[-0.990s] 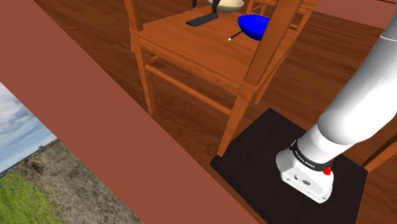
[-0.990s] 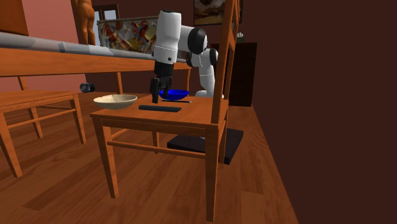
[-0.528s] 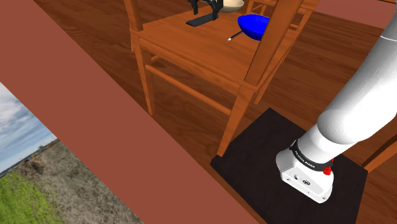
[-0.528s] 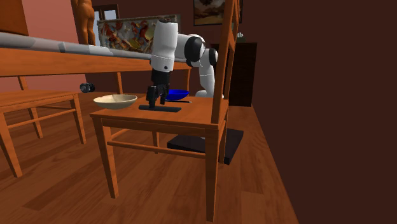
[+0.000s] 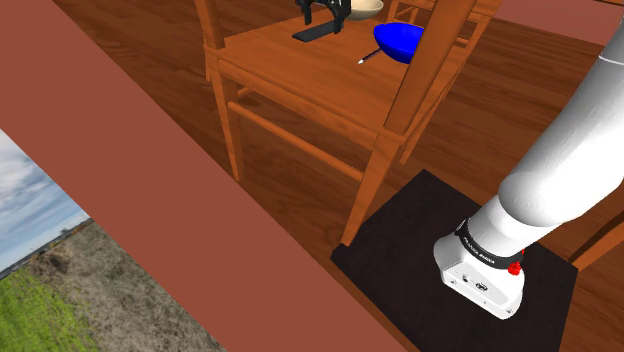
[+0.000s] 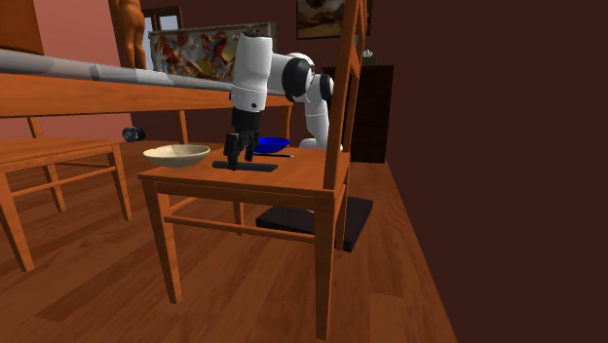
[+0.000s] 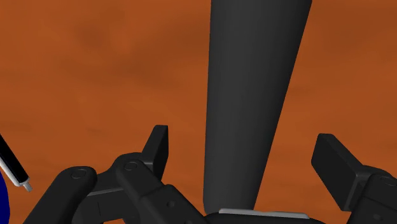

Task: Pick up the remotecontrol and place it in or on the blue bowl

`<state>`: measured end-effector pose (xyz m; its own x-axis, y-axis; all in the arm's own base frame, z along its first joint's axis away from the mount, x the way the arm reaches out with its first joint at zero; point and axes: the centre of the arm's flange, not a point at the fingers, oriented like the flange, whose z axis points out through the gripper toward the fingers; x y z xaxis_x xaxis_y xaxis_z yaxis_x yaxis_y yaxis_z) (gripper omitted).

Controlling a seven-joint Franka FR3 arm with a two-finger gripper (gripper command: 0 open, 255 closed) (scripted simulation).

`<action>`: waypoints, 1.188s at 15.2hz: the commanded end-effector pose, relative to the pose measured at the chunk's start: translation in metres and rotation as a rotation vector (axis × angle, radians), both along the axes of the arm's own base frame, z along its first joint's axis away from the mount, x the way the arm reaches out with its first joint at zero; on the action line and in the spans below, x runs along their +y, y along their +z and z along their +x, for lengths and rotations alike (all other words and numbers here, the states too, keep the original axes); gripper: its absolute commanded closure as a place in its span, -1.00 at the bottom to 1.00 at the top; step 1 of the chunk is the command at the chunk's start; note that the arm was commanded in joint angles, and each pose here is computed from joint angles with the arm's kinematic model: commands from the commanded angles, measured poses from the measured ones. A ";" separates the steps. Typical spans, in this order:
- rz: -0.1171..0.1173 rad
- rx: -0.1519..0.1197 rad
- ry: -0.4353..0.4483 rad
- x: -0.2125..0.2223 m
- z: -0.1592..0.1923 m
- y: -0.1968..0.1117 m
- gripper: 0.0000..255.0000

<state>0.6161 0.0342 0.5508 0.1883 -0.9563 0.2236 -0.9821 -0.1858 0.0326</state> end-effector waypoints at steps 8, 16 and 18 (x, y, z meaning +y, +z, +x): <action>0.000 0.000 0.000 0.001 -0.001 -0.001 1.00; 0.000 0.000 0.000 0.000 0.000 0.032 1.00; 0.000 0.000 0.000 0.000 0.000 0.042 1.00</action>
<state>0.6158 0.0340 0.5876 0.1883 -0.9563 0.2237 -0.9821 -0.1858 0.0323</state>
